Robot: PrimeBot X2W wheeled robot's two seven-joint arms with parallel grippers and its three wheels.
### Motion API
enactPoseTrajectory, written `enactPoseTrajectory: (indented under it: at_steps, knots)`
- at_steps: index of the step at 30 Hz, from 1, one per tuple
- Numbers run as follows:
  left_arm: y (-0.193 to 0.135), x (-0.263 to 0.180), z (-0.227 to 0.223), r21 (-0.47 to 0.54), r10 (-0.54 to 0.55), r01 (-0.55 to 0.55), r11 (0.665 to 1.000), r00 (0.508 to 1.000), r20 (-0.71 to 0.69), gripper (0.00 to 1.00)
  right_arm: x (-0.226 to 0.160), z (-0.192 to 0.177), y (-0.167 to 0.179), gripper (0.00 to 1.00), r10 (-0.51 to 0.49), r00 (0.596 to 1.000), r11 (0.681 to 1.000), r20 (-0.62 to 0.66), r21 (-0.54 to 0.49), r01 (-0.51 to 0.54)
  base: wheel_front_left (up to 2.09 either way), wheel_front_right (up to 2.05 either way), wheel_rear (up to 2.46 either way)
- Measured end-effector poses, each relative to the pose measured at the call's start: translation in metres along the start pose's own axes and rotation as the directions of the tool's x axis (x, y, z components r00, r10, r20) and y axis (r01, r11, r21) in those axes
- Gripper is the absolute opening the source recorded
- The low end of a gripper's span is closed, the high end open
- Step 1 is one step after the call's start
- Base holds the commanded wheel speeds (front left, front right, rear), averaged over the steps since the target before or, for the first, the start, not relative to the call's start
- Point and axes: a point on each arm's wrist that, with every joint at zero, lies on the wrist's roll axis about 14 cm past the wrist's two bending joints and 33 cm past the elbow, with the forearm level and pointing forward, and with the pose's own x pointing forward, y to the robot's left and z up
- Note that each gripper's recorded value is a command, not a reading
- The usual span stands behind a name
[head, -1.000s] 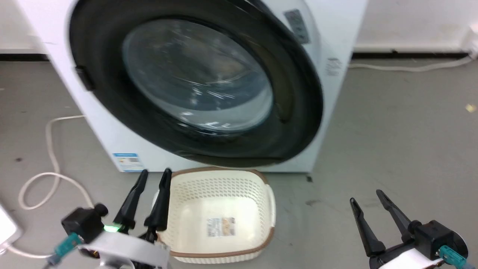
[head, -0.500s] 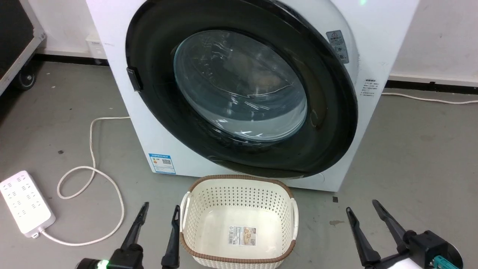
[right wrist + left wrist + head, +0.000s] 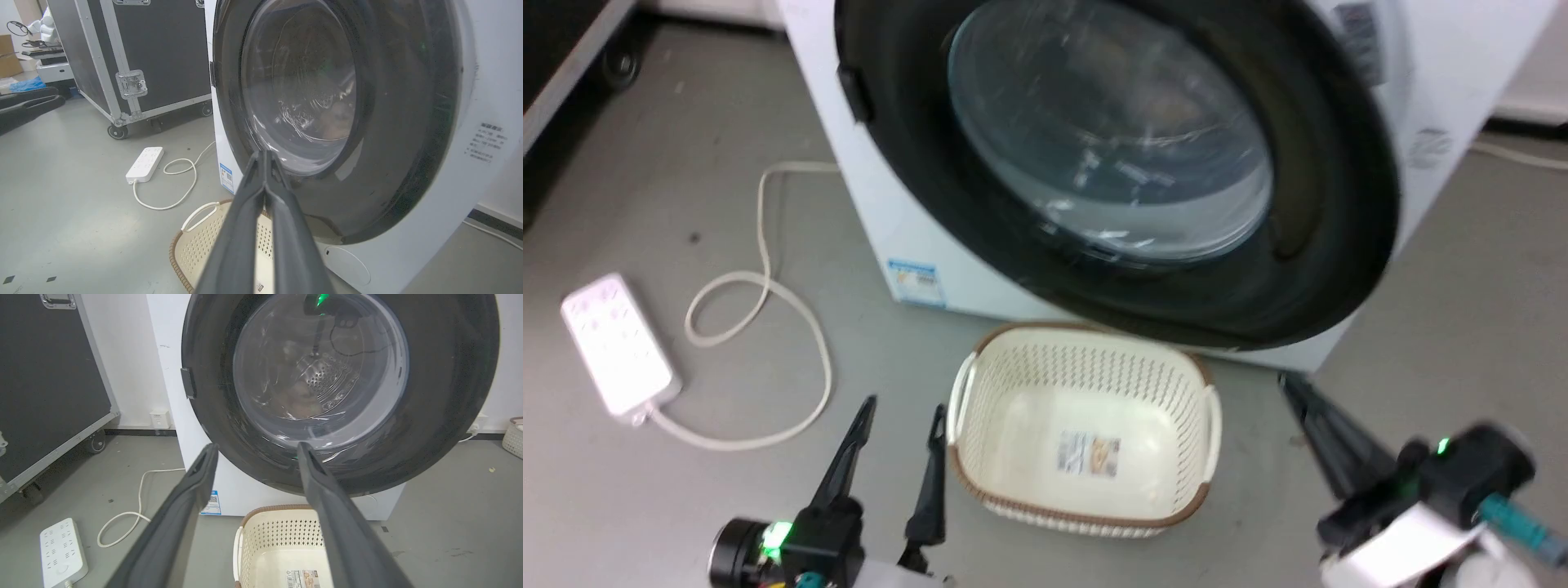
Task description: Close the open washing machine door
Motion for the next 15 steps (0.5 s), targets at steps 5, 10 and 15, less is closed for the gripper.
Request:
enactPoseTrajectory:
  at_steps: [5,10,15]
  knots:
    - [0.002,0.012,-0.009,0.006,0.014,-0.014,1.0,1.0,-0.023,1.0,0.038,-0.005,-0.019,0.0,0.091,0.995,0.994,-0.029,-0.064,-0.093,0.0,0.0,0.0]
    - [0.006,0.018,-0.02,0.014,0.049,-0.048,0.999,0.997,-0.053,1.0,0.071,-0.02,-0.059,0.0,0.079,0.993,0.994,-0.088,-0.073,-0.085,0.0,0.0,0.0]
    - [0.013,0.022,-0.035,0.032,0.089,-0.086,0.996,0.991,-0.095,1.0,0.105,-0.041,-0.095,0.0,0.064,0.987,0.996,-0.145,-0.047,-0.072,0.0,0.0,0.0]
